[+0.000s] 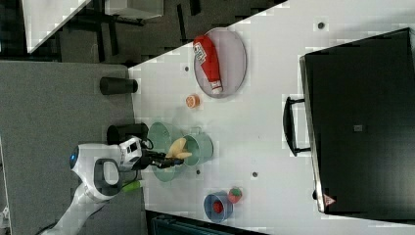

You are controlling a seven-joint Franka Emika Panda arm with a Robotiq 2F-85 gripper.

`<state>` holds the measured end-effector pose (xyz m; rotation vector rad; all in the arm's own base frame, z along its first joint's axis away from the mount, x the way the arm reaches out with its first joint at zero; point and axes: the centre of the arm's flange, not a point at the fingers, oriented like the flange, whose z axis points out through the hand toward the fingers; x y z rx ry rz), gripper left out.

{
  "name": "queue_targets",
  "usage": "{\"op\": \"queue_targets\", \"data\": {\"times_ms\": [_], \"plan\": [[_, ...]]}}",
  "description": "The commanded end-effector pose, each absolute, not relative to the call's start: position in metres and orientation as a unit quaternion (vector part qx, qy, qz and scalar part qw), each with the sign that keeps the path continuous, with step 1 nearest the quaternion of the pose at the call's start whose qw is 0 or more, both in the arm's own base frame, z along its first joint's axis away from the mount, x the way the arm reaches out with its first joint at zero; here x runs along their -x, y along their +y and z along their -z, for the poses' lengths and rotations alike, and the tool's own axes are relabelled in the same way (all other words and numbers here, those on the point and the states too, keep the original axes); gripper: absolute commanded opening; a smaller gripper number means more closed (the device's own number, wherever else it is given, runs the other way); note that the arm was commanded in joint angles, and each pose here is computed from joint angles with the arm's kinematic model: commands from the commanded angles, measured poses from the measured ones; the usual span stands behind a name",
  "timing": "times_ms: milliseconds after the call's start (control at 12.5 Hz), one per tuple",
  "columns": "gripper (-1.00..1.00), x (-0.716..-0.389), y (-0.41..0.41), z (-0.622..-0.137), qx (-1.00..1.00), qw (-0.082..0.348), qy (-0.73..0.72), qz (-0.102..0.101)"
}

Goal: Pick Banana and place it in mug.

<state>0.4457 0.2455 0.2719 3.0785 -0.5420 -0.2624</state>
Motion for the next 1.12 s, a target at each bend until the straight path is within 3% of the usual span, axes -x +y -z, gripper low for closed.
{"op": "queue_targets", "data": {"times_ms": [80, 240, 480, 720, 880, 1120], "plan": [[0.45, -0.463, 0.243, -0.307, -0.979, -0.023, -0.199, 0.024], [0.96, -0.464, 0.243, -0.31, -0.979, -0.026, -0.2, 0.018], [1.0, -0.479, 0.236, -0.335, -0.975, -0.04, -0.219, -0.009], [1.0, -0.506, 0.195, -0.402, -0.963, -0.046, -0.264, -0.043], [1.0, -0.517, 0.154, -0.458, -0.953, -0.035, -0.299, -0.043], [1.0, -0.52, 0.074, -0.542, -0.931, -0.017, -0.365, -0.023]]}}
